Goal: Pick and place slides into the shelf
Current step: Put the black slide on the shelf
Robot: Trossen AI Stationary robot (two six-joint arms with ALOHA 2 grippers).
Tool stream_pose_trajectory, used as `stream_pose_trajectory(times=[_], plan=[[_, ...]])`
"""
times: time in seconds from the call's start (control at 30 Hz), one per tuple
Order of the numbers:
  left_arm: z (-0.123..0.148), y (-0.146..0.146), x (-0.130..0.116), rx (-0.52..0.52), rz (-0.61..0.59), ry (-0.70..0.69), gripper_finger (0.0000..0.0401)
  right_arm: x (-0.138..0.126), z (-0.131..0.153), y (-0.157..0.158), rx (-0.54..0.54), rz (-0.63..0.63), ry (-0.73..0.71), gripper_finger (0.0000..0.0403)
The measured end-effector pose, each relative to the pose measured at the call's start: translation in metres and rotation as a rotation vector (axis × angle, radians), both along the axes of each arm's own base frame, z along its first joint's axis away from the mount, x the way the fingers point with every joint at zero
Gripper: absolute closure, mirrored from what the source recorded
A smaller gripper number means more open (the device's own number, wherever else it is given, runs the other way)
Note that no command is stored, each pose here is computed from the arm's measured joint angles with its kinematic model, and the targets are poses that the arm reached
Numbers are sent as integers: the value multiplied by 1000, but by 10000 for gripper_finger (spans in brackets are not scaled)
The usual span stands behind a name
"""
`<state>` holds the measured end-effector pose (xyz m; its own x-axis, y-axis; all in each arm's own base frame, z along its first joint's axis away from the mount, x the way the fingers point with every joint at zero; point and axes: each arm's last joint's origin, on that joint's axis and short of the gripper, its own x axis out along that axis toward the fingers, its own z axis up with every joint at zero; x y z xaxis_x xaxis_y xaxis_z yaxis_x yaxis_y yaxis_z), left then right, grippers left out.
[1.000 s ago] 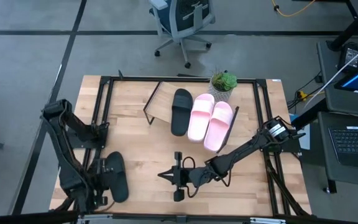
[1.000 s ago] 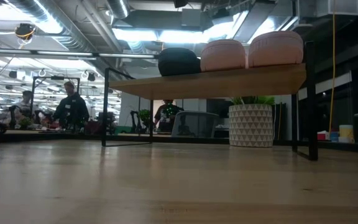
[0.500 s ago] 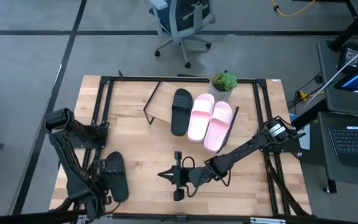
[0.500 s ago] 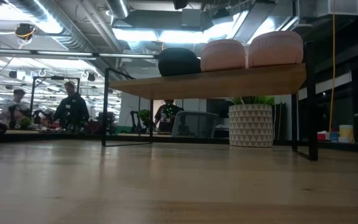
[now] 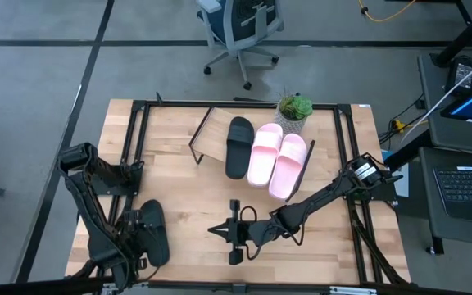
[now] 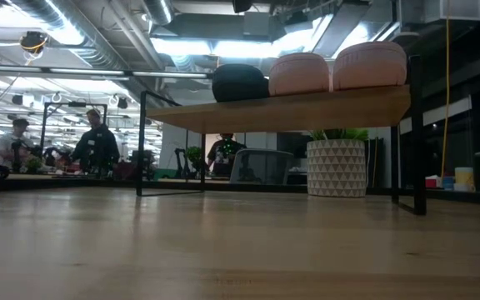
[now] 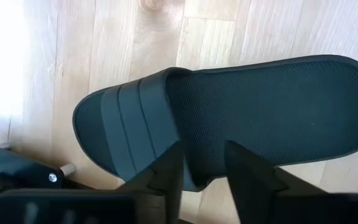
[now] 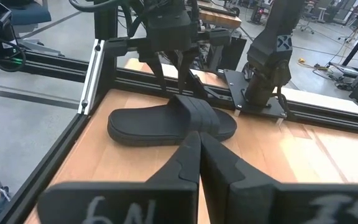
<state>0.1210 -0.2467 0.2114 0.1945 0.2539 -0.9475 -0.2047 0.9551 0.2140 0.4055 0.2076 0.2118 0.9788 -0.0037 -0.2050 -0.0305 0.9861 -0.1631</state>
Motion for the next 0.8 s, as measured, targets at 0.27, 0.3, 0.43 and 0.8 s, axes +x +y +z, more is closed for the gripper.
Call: stream_pose_trajectory(times=[0.27,0.3,0.43,0.8], plan=[[0,0,1,8,4,-18,247,0,0,0,0,0,0,394],[-1,0,1,12,4,-22,247,0,0,0,0,0,0,394],[-10,-3,3,49,2,-15,253,0,0,0,-2,1,0,394],[-29,2,9,158,61,151,261,0,0,0,-3,1,0,394]])
